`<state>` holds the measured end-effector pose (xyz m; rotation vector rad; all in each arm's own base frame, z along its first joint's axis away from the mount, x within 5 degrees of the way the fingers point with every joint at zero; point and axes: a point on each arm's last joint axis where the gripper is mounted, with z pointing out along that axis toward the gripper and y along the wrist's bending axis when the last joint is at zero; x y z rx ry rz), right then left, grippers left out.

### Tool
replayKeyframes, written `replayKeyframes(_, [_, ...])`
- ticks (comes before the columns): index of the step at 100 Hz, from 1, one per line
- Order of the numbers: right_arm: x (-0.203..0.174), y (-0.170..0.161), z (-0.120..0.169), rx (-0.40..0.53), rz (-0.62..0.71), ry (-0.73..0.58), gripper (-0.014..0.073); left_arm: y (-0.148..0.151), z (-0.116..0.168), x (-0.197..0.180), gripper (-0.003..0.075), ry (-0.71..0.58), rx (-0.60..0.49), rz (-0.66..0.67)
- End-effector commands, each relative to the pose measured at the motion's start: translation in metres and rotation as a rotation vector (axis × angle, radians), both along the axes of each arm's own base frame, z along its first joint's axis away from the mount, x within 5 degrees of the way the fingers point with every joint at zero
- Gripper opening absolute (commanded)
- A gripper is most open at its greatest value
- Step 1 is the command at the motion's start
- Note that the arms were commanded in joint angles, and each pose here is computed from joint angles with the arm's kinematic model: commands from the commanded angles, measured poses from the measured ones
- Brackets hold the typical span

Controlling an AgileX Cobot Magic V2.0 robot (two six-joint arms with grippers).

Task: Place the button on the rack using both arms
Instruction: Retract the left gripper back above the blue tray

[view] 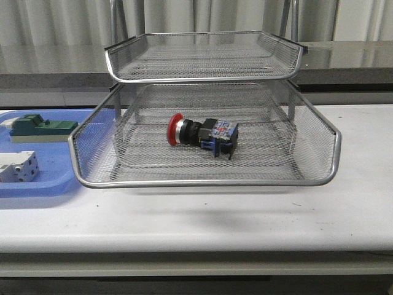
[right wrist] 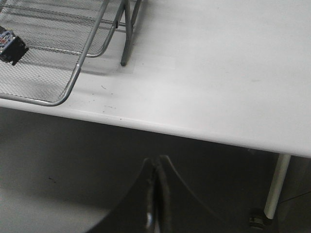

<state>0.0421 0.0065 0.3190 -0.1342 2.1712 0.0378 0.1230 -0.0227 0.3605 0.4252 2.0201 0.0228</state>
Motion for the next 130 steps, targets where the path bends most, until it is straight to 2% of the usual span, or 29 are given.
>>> replayKeyframes(1, [0.002,0.0,0.014,0.008,-0.007,-0.085,-0.007,0.002,0.001,-0.016,0.0463,-0.181,-0.101,0.023])
replayKeyframes(21, [0.002,0.0,0.014,0.008,-0.007,-0.085,-0.007,0.009,-0.038,-0.049,0.0463,-0.344,-0.148,0.03])
replayKeyframes(39, [0.002,0.0,0.014,0.008,-0.007,-0.085,-0.007,0.011,-0.066,-0.057,0.0463,-0.508,-0.197,0.038])
replayKeyframes(57, [0.002,0.0,0.014,0.008,-0.007,-0.085,-0.007,0.011,-0.091,-0.052,0.0462,-0.538,-0.214,0.046])
replayKeyframes(89, [0.002,0.0,0.014,0.008,-0.007,-0.085,-0.007,0.011,-0.094,-0.051,0.0446,-0.58,-0.221,0.047])
replayKeyframes(103, [0.002,0.0,0.014,0.008,-0.007,-0.085,-0.007,0.011,-0.094,-0.051,0.0311,-0.581,-0.221,0.047])
replayKeyframes(127, [0.002,0.0,0.014,0.008,-0.007,-0.085,-0.007,0.011,-0.094,-0.051,-0.002,-0.581,-0.221,0.047])
replayKeyframes(130, [0.002,0.0,0.014,0.008,-0.007,-0.085,-0.007,0.011,-0.094,-0.051,-0.0019,-0.581,-0.221,0.047])
